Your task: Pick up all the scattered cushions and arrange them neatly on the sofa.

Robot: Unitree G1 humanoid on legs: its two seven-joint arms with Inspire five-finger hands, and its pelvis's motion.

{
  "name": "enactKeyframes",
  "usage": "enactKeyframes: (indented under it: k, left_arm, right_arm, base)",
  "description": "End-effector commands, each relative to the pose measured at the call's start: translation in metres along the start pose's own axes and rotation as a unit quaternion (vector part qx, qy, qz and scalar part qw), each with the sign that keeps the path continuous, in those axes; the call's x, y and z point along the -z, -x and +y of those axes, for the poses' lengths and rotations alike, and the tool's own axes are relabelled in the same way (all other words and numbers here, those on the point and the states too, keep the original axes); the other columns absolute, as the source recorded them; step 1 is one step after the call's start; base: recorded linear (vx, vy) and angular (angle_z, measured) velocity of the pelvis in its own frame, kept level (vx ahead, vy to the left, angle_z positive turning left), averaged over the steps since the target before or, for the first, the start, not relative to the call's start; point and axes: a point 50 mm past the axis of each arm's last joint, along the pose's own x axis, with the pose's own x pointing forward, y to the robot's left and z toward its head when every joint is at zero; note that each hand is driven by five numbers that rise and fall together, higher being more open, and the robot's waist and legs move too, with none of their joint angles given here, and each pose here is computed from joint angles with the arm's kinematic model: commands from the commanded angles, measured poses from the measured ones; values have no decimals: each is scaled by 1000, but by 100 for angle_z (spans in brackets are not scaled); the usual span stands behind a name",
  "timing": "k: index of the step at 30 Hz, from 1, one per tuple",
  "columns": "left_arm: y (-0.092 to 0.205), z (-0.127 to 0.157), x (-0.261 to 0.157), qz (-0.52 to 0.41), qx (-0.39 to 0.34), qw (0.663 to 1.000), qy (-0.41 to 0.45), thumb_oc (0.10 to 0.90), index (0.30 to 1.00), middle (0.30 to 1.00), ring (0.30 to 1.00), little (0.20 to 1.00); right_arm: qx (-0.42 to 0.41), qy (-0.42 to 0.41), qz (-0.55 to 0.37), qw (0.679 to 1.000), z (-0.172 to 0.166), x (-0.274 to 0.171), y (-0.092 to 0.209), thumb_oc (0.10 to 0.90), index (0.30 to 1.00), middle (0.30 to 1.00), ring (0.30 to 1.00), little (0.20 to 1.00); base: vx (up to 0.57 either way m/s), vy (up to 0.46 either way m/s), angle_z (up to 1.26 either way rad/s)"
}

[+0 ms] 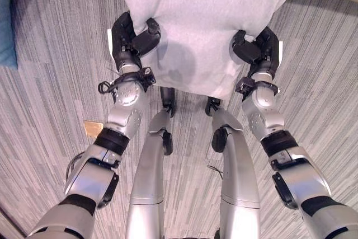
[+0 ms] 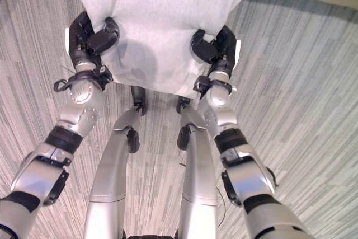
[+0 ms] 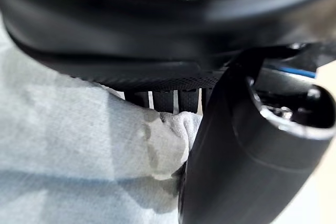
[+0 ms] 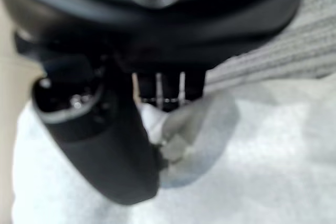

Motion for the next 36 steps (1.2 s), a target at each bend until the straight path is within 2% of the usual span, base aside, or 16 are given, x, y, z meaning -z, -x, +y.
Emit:
enactKeyframes:
  k: [1, 4, 8, 14, 15, 25, 26, 31, 36]
  left_arm:
    - [34, -69, -24, -112, 171, 977, 53, 400, 300, 300, 300, 300]
    - [55, -57, -1, -88, 191, 977, 36, 400, 300, 300, 300, 300]
    - [69, -47, 16, -57, 194, 979, 39, 400, 300, 300, 300, 300]
    - [88, -28, 40, -5, 186, 981, 51, 400, 300, 300, 300, 300]
    - [98, -14, 52, 20, 180, 983, 41, 400, 300, 300, 300, 300]
    - [124, 23, 75, 77, 156, 985, 10, 400, 300, 300, 300, 300]
    - [133, 30, 83, 102, 149, 984, 6, 400, 300, 300, 300, 300]
    - [137, 34, 87, 116, 143, 983, -3, 400, 300, 300, 300, 300]
    - [154, 47, 97, 150, 148, 977, -22, 400, 300, 300, 300, 300]
  right_arm:
    - [-166, -56, -126, 976, 65, -30, 36, 400, 300, 300, 300, 300]
    - [-160, -20, -143, 976, 41, -23, 51, 400, 300, 300, 300, 300]
    - [-153, -12, -135, 979, 24, -14, 63, 400, 300, 300, 300, 300]
    - [-142, -9, -92, 986, 2, 8, 82, 400, 300, 300, 300, 300]
    - [-140, -15, -65, 988, -11, 18, 94, 400, 300, 300, 300, 300]
    - [-129, 9, 1, 992, -49, 42, 122, 400, 300, 300, 300, 300]
    - [-127, 15, 33, 991, -59, 52, 130, 400, 300, 300, 300, 300]
    - [-111, 19, 49, 992, -65, 58, 131, 400, 300, 300, 300, 300]
    - [-116, 15, 74, 990, -65, 67, 141, 400, 300, 300, 300, 300]
  base:
    - [-26, -56, 11]
    - [0, -132, 10]
    - [-1, -84, 9]
    - [36, -75, 9]
    - [192, -96, 3]
    - [168, -50, 4]
    - [244, 21, 11]
    - [131, 50, -8]
    - [224, 107, -65]
